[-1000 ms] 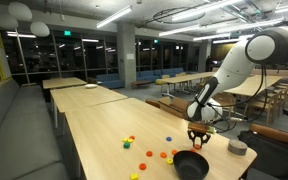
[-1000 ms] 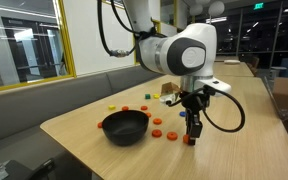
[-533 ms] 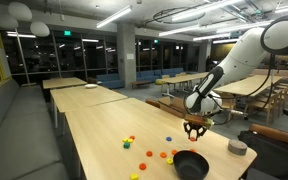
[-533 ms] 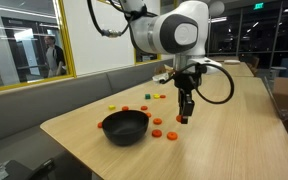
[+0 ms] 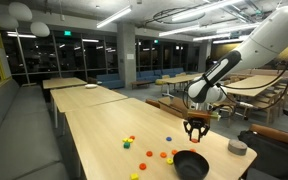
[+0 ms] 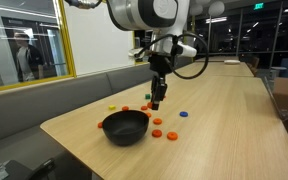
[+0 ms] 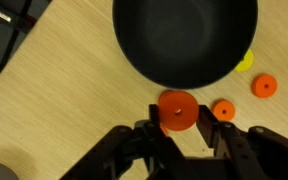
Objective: Place three orange rings inside the black bowl
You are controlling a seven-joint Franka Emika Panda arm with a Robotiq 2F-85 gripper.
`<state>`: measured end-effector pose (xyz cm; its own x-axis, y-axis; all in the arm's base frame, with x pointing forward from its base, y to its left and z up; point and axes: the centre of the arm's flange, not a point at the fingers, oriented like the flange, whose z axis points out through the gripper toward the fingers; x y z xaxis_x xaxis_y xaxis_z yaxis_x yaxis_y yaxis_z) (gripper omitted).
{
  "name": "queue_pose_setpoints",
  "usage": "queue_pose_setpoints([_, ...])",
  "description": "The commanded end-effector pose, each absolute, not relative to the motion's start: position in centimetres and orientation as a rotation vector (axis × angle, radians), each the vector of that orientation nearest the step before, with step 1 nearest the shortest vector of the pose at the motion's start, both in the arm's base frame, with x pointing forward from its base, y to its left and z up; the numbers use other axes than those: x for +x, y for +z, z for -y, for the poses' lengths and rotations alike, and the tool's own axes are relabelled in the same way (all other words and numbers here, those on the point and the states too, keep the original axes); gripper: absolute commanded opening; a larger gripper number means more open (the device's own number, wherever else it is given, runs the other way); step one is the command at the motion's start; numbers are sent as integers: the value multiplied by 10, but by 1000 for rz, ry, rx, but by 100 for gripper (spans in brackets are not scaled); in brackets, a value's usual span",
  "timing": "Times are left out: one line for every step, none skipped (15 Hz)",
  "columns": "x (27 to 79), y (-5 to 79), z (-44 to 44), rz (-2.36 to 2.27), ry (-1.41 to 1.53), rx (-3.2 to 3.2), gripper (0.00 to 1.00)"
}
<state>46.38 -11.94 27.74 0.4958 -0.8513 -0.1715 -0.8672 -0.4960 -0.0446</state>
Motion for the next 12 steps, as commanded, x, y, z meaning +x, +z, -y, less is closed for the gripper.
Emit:
queue_pose_setpoints([437, 293, 87, -1384, 283, -2655, 25])
queue_pose_setpoints([433, 292, 78, -1360, 311, -2668, 25])
queue_pose_setpoints([430, 289, 68, -1339, 339, -2679, 25])
queue_pose_setpoints([426, 288, 61, -1320, 360, -2689, 25])
queue_pose_setpoints([423, 283, 51, -1300, 384, -2703, 25])
queue_pose_setpoints([421, 281, 44, -1282, 405, -2713, 25])
queue_pose_setpoints([419, 276, 34, -1262, 425, -2725, 25])
queue_pose_setpoints([417, 273, 27, -1244, 440, -2737, 25])
queue_pose_setpoints([417, 269, 18, -1226, 452, -2749, 25])
queue_pose_setpoints([417, 267, 12, -1209, 460, -2761, 25])
queue_pose_setpoints([417, 266, 7, -1193, 459, -2771, 25])
queue_pose_setpoints([419, 265, 3, -1182, 456, -2778, 25])
